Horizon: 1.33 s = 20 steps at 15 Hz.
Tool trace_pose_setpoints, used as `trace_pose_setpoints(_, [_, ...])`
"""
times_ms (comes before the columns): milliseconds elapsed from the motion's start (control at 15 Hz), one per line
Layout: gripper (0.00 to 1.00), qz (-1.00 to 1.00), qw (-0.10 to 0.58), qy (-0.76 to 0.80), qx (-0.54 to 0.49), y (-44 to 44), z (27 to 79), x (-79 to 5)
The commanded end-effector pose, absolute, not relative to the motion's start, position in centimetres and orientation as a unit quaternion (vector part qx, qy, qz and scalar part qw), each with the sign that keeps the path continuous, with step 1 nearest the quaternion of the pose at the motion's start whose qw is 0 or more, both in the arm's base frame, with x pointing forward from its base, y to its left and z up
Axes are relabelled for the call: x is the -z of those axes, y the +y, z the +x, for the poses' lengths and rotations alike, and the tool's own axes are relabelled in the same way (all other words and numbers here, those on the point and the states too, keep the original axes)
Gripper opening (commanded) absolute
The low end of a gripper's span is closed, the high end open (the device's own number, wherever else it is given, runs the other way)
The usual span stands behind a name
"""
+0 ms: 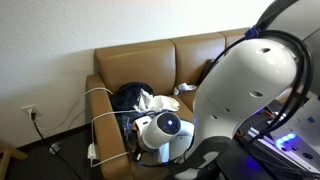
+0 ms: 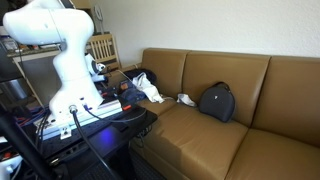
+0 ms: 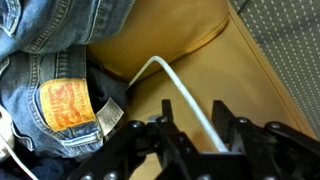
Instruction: Straighten the charging cable.
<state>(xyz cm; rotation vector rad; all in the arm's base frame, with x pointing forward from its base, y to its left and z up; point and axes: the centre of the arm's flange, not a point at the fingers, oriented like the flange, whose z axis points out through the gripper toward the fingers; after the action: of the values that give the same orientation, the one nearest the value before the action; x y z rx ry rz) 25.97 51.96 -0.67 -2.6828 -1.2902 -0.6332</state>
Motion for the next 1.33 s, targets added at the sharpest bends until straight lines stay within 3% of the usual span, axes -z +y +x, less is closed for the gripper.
trace_pose_setpoints(0, [0.17,-0.881,0.051,-0.416,0.219,51.7,26.3,0.7])
trace_pose_setpoints(133, [0.03,-0.891,0.079,-0.396,0.207,51.5,26.7,0.0])
trace_pose_setpoints(200, [0.01,-0.894,0.09,-0.387,0.207,51.5,26.8,-0.4])
trace_pose_setpoints(733, [0.02,-0.908,0.223,-0.299,0.189,49.7,29.7,-8.0])
trace_pose_setpoints(1267, [0.02,-0.881,0.325,-0.159,0.305,44.8,39.4,-25.2])
